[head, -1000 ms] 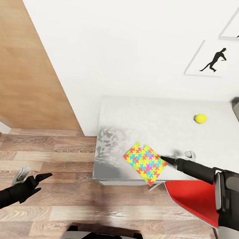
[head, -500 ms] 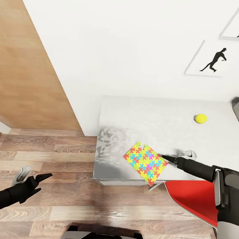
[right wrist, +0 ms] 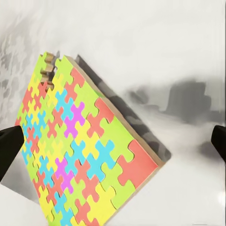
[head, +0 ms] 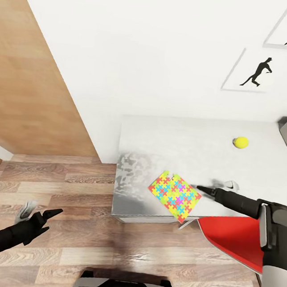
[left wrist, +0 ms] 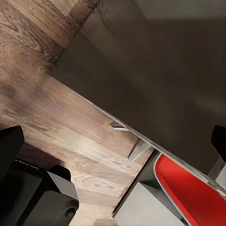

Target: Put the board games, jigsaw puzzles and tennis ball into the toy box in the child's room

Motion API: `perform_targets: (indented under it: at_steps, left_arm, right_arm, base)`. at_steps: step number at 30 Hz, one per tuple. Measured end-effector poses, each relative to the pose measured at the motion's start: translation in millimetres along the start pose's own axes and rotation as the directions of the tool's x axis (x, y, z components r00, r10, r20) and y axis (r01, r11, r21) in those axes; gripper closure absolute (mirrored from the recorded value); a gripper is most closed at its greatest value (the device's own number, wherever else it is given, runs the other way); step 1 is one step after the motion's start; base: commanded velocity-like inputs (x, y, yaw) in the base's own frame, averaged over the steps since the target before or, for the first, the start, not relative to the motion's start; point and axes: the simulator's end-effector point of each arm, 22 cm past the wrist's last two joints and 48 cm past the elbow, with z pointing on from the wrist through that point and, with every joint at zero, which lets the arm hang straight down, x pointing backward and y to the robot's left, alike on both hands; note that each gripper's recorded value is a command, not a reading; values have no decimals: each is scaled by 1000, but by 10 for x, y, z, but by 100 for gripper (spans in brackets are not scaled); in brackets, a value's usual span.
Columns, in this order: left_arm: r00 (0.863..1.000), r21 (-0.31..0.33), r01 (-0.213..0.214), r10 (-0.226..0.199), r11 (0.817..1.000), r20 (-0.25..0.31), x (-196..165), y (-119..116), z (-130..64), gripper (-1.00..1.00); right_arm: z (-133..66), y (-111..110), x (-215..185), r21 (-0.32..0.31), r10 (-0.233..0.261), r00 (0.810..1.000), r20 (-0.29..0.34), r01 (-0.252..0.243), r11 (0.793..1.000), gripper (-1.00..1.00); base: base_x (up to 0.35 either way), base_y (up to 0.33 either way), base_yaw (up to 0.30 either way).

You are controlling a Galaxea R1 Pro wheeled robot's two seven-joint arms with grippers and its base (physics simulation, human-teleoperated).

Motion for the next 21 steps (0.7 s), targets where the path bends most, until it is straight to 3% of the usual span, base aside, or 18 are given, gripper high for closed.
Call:
perform_targets:
  at_steps: [21]
  left_arm:
    - [1000,-15,-2,2,1000,-2,9,47,10,-100]
  right_arm:
    - [-32,-63,-13,11,20,1000,15,-20,1000,-100]
  base:
    - [0,0,0]
